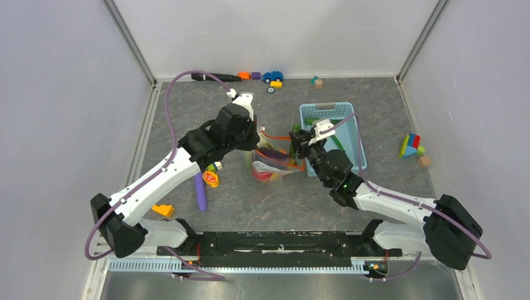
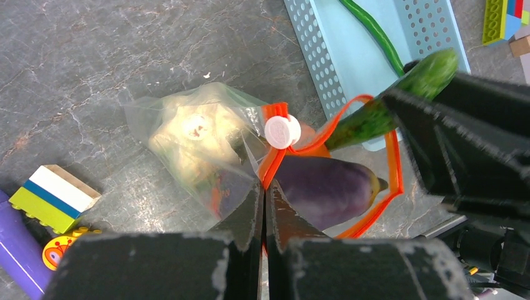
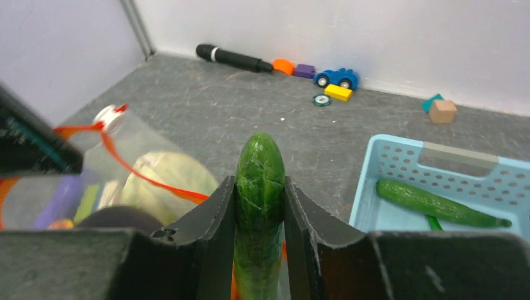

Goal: Place the food in the zip-top bag and seal the zipper
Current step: Place the fake vegetable in the zipper food storage bag.

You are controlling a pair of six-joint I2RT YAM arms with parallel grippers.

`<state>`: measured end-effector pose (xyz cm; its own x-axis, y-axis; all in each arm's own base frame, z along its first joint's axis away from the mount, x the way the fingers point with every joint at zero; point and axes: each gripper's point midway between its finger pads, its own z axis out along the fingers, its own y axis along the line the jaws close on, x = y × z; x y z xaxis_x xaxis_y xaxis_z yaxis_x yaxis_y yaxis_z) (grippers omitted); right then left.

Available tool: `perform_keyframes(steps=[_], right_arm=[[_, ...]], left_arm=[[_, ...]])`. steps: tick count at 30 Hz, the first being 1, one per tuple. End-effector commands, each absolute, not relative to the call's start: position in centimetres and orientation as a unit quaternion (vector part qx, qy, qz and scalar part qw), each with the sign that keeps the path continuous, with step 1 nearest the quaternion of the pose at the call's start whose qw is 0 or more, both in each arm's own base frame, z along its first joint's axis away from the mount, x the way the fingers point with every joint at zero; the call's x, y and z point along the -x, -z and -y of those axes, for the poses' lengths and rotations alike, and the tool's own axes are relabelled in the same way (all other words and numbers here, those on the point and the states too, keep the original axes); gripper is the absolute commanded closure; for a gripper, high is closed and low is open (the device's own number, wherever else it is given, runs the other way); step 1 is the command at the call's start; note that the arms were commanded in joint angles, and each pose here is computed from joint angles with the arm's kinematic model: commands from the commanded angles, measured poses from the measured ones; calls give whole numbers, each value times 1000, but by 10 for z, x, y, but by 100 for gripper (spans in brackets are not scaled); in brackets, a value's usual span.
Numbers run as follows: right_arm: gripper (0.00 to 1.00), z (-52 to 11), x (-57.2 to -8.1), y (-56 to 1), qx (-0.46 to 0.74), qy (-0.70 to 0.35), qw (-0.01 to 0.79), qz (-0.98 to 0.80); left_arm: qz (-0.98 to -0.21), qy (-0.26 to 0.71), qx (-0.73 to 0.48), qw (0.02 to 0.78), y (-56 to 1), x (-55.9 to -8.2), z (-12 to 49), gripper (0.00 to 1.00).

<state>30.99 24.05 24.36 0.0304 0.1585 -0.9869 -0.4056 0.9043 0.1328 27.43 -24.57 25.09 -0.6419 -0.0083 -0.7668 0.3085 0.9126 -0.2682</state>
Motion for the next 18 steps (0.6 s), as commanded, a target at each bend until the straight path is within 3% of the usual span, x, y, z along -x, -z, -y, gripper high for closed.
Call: perform_keyframes(steps=[1, 12, 18], right_arm=[[100, -267, -302, -241, 195, -172, 709, -655], [100, -304, -266, -248, 372, -188, 708, -570], [100, -329, -263, -227, 458, -188, 645, -582]], left_arm=[[-866, 229, -64, 441, -276, -280, 254, 98], [-861, 221, -52, 456, -288, -288, 253, 98], [-855, 231, -58, 461, -300, -292, 260, 98]])
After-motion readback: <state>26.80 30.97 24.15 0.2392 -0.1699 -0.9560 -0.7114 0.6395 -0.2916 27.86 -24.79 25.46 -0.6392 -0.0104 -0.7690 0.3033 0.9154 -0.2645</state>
